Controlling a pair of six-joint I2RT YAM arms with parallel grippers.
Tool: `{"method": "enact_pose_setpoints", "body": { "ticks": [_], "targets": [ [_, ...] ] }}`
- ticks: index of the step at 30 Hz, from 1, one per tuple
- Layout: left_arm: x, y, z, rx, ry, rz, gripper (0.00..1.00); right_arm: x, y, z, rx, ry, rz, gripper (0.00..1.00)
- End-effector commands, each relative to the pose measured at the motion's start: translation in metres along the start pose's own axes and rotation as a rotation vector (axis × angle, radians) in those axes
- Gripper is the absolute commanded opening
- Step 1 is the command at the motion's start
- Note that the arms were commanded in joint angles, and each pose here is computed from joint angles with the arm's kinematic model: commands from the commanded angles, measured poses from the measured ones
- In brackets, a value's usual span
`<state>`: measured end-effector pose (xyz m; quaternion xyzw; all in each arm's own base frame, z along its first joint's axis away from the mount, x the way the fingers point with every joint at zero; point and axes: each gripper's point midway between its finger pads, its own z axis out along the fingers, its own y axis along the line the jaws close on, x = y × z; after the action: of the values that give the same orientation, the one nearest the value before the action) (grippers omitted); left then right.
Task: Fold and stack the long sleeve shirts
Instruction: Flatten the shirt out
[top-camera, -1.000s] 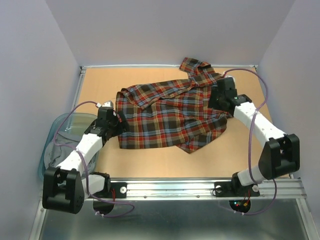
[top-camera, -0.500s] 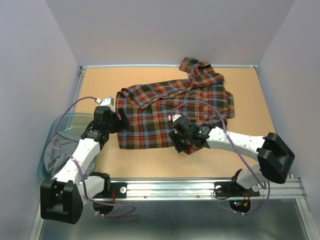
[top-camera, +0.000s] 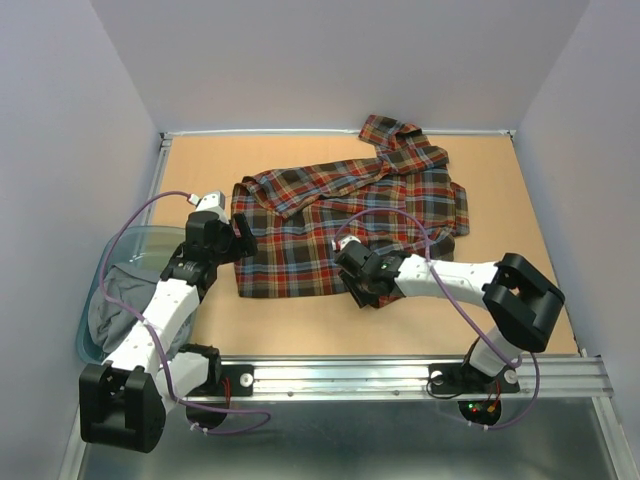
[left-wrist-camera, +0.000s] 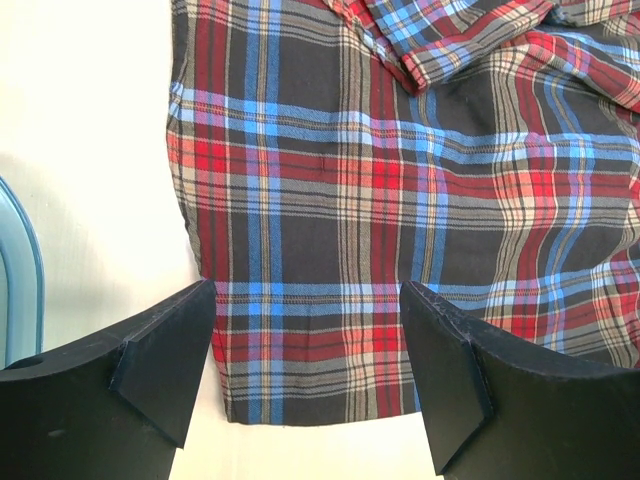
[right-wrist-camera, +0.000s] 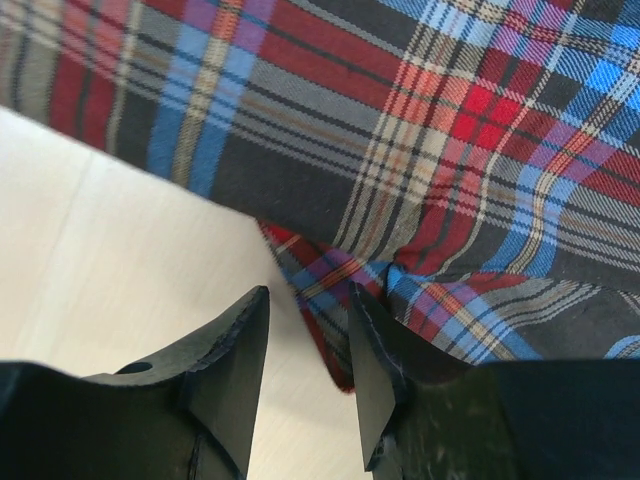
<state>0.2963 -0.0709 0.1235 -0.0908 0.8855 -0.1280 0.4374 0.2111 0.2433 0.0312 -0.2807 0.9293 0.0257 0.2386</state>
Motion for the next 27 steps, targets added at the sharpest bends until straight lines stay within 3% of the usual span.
{"method": "enact_pose_setpoints", "body": {
  "ticks": [1,9,10,13,14,17,20,27],
  "targets": [
    [-0.018,-0.005,-0.004,0.011,-0.068,0.016,0.85,-0.006,-0.006,0.01,0.059,-0.029,-0.01,0.43],
    [-0.017,-0.004,-0.003,0.007,-0.062,0.016,0.85,0.008,-0.01,0.024,0.102,0.021,0.014,0.42],
    [-0.017,-0.004,-0.003,0.009,-0.063,0.016,0.85,0.011,-0.01,0.027,0.104,0.033,0.018,0.33],
    [-0.018,-0.004,-0.003,0.007,-0.067,0.016,0.85,0.013,-0.008,0.028,0.098,0.042,0.022,0.19],
    [-0.017,-0.004,-0.003,0.007,-0.065,0.016,0.85,0.012,-0.008,0.026,0.098,0.038,0.028,0.1],
    [-0.018,-0.004,-0.003,0.007,-0.067,0.016,0.85,0.004,-0.009,0.019,0.098,0.013,0.023,0.01],
    [-0.017,-0.004,-0.003,0.009,-0.063,0.016,0.85,-0.014,-0.011,0.001,0.088,-0.033,0.002,0.01],
    [-0.017,-0.003,-0.002,0.001,-0.063,0.018,0.85,-0.091,-0.015,-0.101,0.01,-0.252,-0.059,0.01]
  ]
}}
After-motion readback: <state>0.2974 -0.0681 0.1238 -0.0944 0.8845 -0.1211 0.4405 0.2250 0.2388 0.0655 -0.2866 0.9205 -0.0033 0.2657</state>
